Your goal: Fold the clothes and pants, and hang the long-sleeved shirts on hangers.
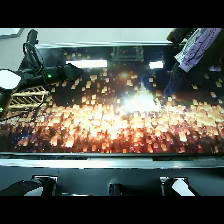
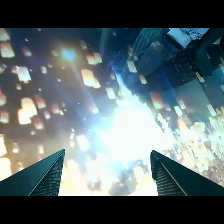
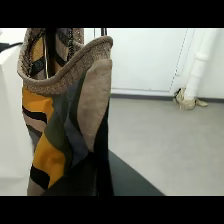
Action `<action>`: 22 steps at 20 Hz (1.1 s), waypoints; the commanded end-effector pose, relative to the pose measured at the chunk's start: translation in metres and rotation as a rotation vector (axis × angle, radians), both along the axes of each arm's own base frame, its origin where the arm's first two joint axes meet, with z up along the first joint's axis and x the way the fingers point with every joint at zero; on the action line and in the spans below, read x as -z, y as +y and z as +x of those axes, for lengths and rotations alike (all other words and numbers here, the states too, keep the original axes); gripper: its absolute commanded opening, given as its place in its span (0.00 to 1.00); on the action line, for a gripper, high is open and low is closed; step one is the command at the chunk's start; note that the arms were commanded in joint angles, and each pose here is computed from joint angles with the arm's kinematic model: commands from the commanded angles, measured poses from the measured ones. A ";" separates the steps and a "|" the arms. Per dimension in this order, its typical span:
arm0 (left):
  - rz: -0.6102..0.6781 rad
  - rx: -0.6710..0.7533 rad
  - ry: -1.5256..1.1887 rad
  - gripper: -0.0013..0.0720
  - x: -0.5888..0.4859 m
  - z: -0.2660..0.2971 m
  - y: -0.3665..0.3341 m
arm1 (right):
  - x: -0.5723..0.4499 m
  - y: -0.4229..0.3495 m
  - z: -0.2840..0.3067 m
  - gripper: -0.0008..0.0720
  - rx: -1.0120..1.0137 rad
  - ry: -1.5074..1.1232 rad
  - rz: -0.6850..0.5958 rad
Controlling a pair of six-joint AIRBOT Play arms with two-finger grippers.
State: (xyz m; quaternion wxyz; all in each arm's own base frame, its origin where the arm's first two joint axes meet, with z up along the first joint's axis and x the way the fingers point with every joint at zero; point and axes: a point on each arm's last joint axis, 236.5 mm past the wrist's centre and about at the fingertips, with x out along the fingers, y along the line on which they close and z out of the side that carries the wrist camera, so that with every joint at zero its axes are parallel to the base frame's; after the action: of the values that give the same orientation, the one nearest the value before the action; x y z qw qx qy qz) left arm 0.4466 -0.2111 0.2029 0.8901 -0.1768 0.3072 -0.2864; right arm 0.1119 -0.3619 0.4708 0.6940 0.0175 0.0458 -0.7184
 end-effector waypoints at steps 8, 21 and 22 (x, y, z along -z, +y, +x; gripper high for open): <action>-0.002 -0.007 -0.010 0.85 -0.005 0.000 0.003 | -0.002 0.036 -0.024 0.85 -0.036 -0.080 0.055; 0.099 -0.272 -0.172 0.28 -0.075 -0.014 0.112 | -0.111 0.255 0.175 0.11 -1.414 -0.571 -0.069; 0.117 -0.264 -0.184 0.04 -0.075 -0.015 0.112 | -0.083 0.278 0.212 0.05 -1.555 -0.482 0.023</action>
State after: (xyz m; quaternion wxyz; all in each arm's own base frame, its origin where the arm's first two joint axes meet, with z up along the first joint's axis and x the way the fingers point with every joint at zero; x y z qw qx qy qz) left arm 0.4349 -0.1090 0.2726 0.9450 -0.1614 0.2247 -0.1744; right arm 0.2138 -0.1901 0.5764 0.9248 0.1091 -0.1697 -0.3226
